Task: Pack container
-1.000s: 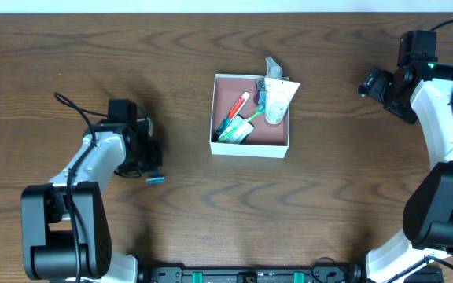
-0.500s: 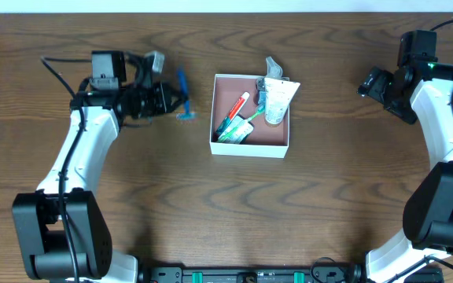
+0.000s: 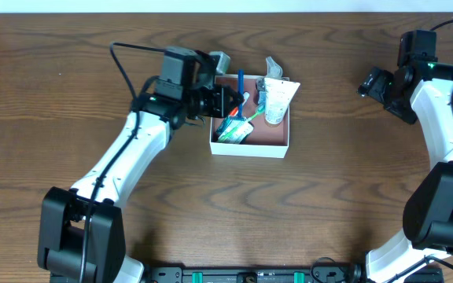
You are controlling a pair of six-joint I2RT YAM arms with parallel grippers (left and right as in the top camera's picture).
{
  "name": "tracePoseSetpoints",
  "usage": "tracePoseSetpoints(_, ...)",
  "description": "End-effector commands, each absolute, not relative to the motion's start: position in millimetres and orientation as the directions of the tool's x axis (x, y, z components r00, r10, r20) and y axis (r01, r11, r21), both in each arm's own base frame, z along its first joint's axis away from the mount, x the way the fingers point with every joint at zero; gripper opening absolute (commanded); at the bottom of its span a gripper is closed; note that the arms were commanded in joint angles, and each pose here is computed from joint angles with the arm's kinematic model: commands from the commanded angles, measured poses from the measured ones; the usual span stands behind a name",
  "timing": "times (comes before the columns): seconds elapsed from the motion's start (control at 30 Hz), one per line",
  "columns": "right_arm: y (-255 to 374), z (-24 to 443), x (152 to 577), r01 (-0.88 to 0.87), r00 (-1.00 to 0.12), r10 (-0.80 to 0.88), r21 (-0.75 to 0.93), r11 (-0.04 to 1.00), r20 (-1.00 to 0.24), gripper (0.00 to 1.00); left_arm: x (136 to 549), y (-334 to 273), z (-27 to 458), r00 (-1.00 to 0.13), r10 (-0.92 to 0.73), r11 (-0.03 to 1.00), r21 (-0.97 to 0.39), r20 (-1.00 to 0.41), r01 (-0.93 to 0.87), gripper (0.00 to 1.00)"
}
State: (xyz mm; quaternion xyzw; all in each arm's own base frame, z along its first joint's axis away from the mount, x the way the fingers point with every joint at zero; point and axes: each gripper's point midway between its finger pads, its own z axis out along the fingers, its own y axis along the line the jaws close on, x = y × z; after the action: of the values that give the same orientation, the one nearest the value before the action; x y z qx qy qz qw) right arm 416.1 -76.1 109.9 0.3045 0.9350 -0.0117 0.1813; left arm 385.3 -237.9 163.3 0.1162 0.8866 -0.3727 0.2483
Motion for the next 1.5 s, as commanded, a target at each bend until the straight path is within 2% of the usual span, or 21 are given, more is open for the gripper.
tracePoseSetpoints(0.0,-77.9,111.9,417.8,0.587,-0.737,0.577,0.091,0.805,-0.352,0.99,399.8,-226.3,162.4,-0.831,-0.010,0.770,-0.534,-0.557,0.349,0.17)
tracePoseSetpoints(0.07,-77.9,111.9,417.8,0.587,-0.737,0.577,0.091,0.805,-0.352,0.99,400.2,-225.7,162.5,-0.830,-0.011,0.771,-0.534,-0.557,0.348,0.45)
tracePoseSetpoints(0.1,-78.0,111.9,417.8,0.587,-0.737,0.577,0.090,0.805,-0.352,0.99,400.7,-225.0,162.6,-0.830,-0.013,0.771,-0.534,-0.558,0.346,0.50)
tracePoseSetpoints(0.17,-78.0,111.9,417.8,0.587,-0.737,0.577,0.090,0.805,-0.352,0.99,401.8,-223.2,162.6,-0.830,-0.017,0.773,-0.534,-0.558,0.343,0.59)
tracePoseSetpoints(0.3,-78.3,111.9,417.7,0.588,-0.736,0.578,0.090,0.804,-0.352,0.99,405.6,-216.1,162.7,-0.829,-0.031,0.779,-0.534,-0.558,0.330,0.62)
tracePoseSetpoints(0.37,-78.3,111.9,417.7,0.588,-0.736,0.578,0.090,0.804,-0.352,0.99,408.9,-209.4,163.8,-0.828,-0.045,0.783,-0.534,-0.559,0.318,0.67)
tracePoseSetpoints(0.43,-78.2,111.9,417.7,0.588,-0.736,0.578,0.091,0.804,-0.352,0.99,413.2,-198.9,169.1,-0.820,-0.068,0.789,-0.533,-0.569,0.305,0.79)
tracePoseSetpoints(0.47,-78.5,111.8,417.6,0.588,-0.737,0.578,0.090,0.804,-0.352,0.99,415.4,-192.8,172.9,-0.814,-0.080,0.792,-0.532,-0.575,0.298,0.94)
tracePoseSetpoints(0.5,-78.5,111.9,417.7,0.588,-0.736,0.578,0.090,0.804,-0.352,0.99,417.3,-185.2,179.3,-0.805,-0.097,0.796,-0.531,-0.585,0.290,0.98)
tracePoseSetpoints(0.7,-78.5,111.9,417.7,0.588,-0.736,0.578,0.090,0.804,-0.352,0.99,417.4,-122.5,223.2,-0.740,-0.210,0.836,-0.510,-0.639,0.203,0.98)
tracePoseSetpoints(0.97,-78.3,111.9,417.7,0.588,-0.736,0.578,0.090,0.804,-0.352,0.99,394.9,-44.4,270.4,-0.622,-0.322,0.903,-0.429,-0.714,0.026,0.98)
tracePoseSetpoints(1.3,-78.5,111.9,417.7,0.588,-0.736,0.578,0.090,0.804,-0.352,0.99,361.1,-32.3,332.8,-0.474,-0.331,0.915,-0.400,-0.816,0.051,0.98)
tracePoseSetpoints(1.47,-78.5,111.9,417.7,0.588,-0.736,0.578,0.090,0.804,-0.352,0.99,348.2,-23.6,327.0,-0.491,-0.306,0.935,-0.355,-0.816,0.006,0.98)
